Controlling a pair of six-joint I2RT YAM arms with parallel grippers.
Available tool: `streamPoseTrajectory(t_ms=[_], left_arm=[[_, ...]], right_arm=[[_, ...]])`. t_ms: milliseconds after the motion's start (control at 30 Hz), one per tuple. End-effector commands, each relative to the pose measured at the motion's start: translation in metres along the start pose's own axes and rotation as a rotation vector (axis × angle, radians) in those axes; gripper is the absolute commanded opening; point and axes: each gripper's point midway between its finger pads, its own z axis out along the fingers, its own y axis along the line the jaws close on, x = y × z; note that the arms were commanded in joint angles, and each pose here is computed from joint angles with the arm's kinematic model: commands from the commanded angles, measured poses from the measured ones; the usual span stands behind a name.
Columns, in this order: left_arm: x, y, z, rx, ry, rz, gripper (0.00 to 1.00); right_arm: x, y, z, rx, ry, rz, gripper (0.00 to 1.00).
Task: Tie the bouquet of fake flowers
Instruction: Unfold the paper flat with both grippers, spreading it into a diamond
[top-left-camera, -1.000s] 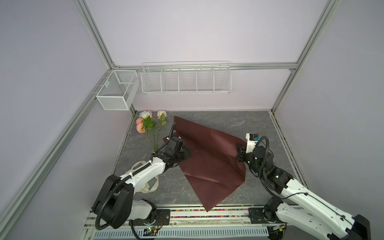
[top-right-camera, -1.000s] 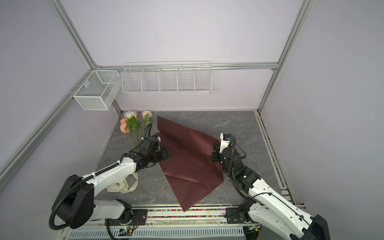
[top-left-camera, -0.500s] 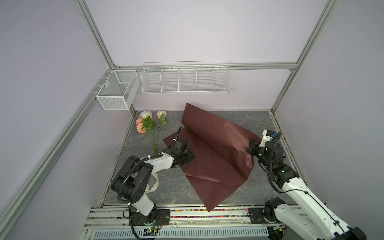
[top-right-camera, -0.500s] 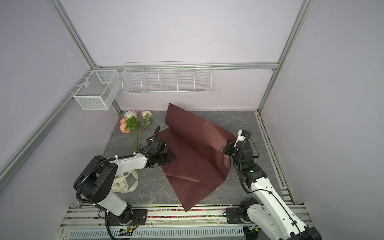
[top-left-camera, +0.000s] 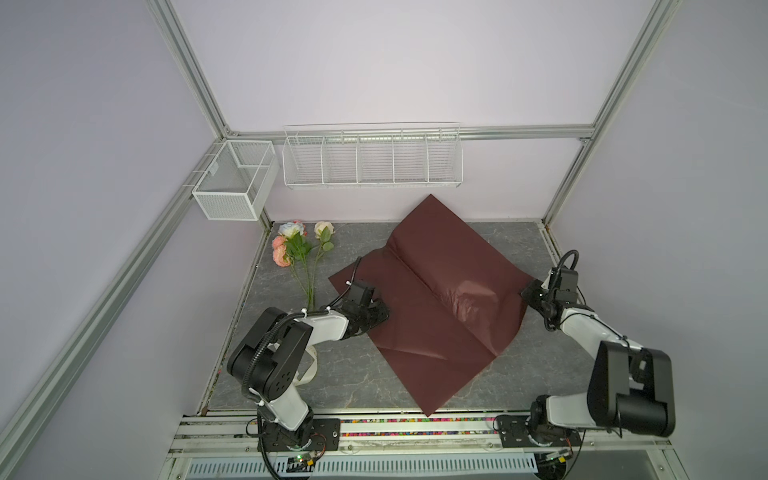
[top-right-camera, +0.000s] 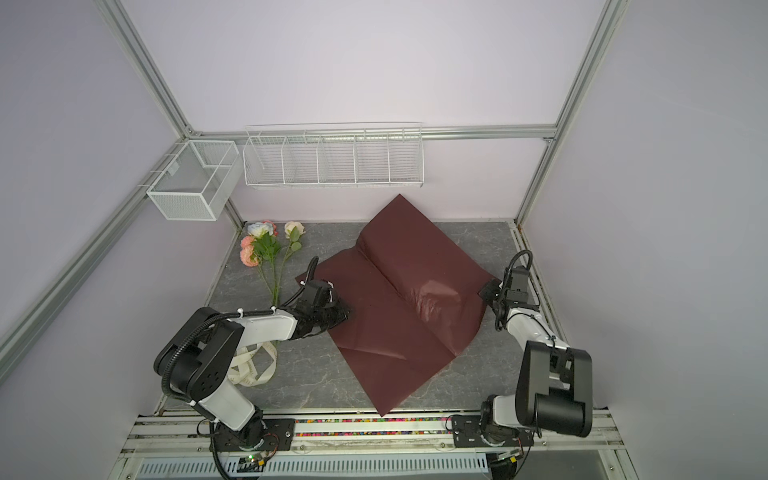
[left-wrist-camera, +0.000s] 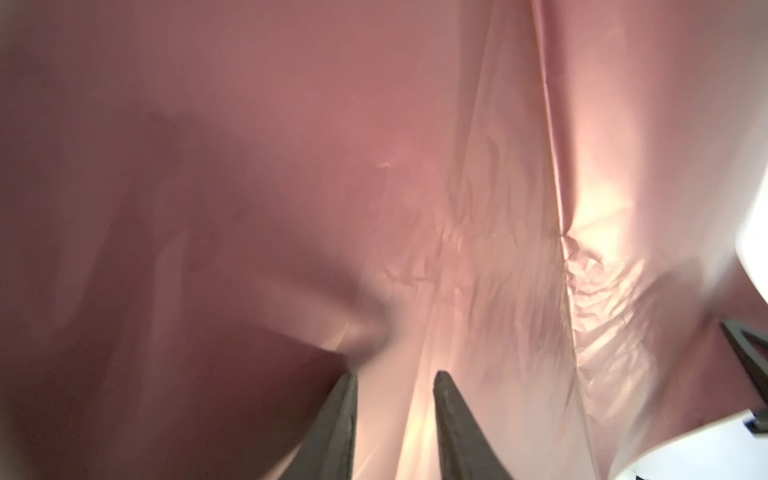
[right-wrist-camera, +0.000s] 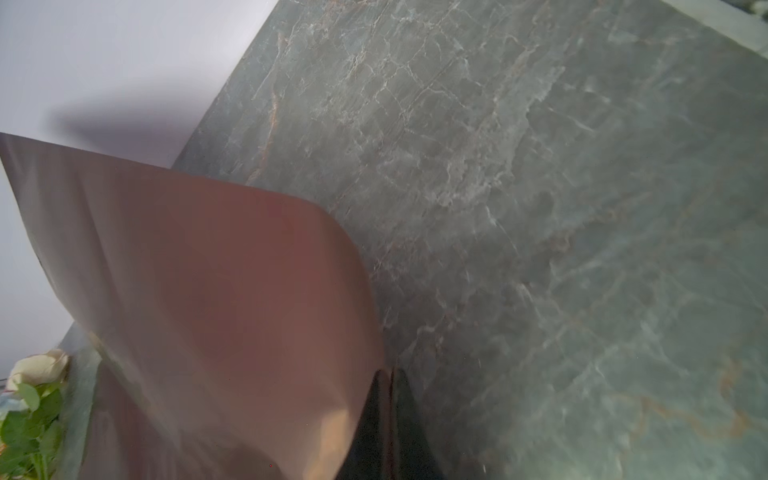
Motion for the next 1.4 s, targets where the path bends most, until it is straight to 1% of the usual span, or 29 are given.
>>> streamPoseTrajectory(t_ms=[0,67,100,200,267,433,467,500,533,600,633,667,767,800,867,933,1000,1067,1100,1167,1267,1333,1367], left_arm=[[0.015,0.045,0.010,-0.148,0.041,-0.064,0.33],[0.014,0.052,0.010,-0.163,0.042,-0.083,0.33],[0.012,0.055,0.010,-0.167,0.037,-0.089,0.33],[0.009,0.060,0.009,-0.175,0.029,-0.106,0.33],[0.005,0.062,0.007,-0.184,0.026,-0.106,0.33],[0.000,0.054,0.000,-0.164,0.025,-0.086,0.33],[0.001,0.052,0.000,-0.153,0.035,-0.084,0.33],[0.004,0.051,0.000,-0.142,0.046,-0.088,0.33],[0.005,0.049,-0.001,-0.132,0.054,-0.090,0.33],[0.007,0.046,-0.004,-0.107,0.053,-0.094,0.33],[0.008,0.045,-0.006,-0.101,0.048,-0.094,0.33],[0.008,0.045,-0.008,-0.102,0.040,-0.094,0.33],[0.005,0.045,-0.014,-0.103,0.020,-0.091,0.33],[0.005,0.044,-0.016,-0.099,0.016,-0.089,0.33],[0.004,0.043,-0.018,-0.095,0.011,-0.085,0.33],[0.004,0.039,-0.020,-0.078,0.010,-0.073,0.33],[0.002,0.030,-0.021,-0.036,0.011,-0.051,0.34],[0.000,0.013,-0.026,0.039,0.001,-0.013,0.38],[-0.001,0.007,-0.029,0.058,-0.005,-0.003,0.40],[-0.007,-0.007,-0.038,0.099,-0.023,0.038,0.44],[-0.018,-0.017,-0.058,0.070,-0.056,0.104,0.49],[-0.030,-0.013,-0.075,-0.015,-0.093,0.146,0.50],[-0.038,-0.006,-0.086,-0.081,-0.118,0.140,0.50]], right_arm=[[-0.023,0.004,0.030,-0.013,-0.015,-0.091,0.06],[-0.024,0.023,0.049,-0.118,0.041,-0.093,0.06],[-0.022,0.028,0.055,-0.139,0.066,-0.092,0.06],[-0.015,0.026,0.073,-0.132,0.122,-0.073,0.07],[-0.010,0.028,0.078,-0.138,0.154,-0.070,0.07],[-0.002,0.025,0.074,-0.118,0.201,-0.090,0.07],[0.000,0.025,0.072,-0.119,0.217,-0.096,0.10],[0.002,0.028,0.071,-0.140,0.247,-0.104,0.15],[0.006,0.033,0.068,-0.164,0.287,-0.117,0.23],[0.008,0.031,0.060,-0.136,0.332,-0.134,0.35],[0.007,0.029,0.054,-0.104,0.342,-0.144,0.38],[0.004,0.026,0.046,-0.063,0.338,-0.155,0.44],[-0.007,0.012,0.018,0.066,0.279,-0.180,0.72],[-0.011,0.007,0.007,0.105,0.254,-0.189,0.80],[-0.014,0.004,-0.010,0.135,0.225,-0.207,0.88],[-0.009,0.007,-0.024,0.118,0.221,-0.213,0.90],[0.004,0.015,-0.031,0.061,0.245,-0.222,0.91],[0.025,0.034,-0.037,-0.041,0.281,-0.238,0.91],[0.032,0.041,-0.038,-0.067,0.295,-0.243,0.91],[0.057,0.063,-0.042,-0.129,0.349,-0.297,0.89],[0.084,0.088,-0.051,-0.183,0.373,-0.383,0.88],[0.095,0.104,-0.057,-0.221,0.357,-0.419,0.88],[0.102,0.113,-0.061,-0.246,0.352,-0.431,0.89]])
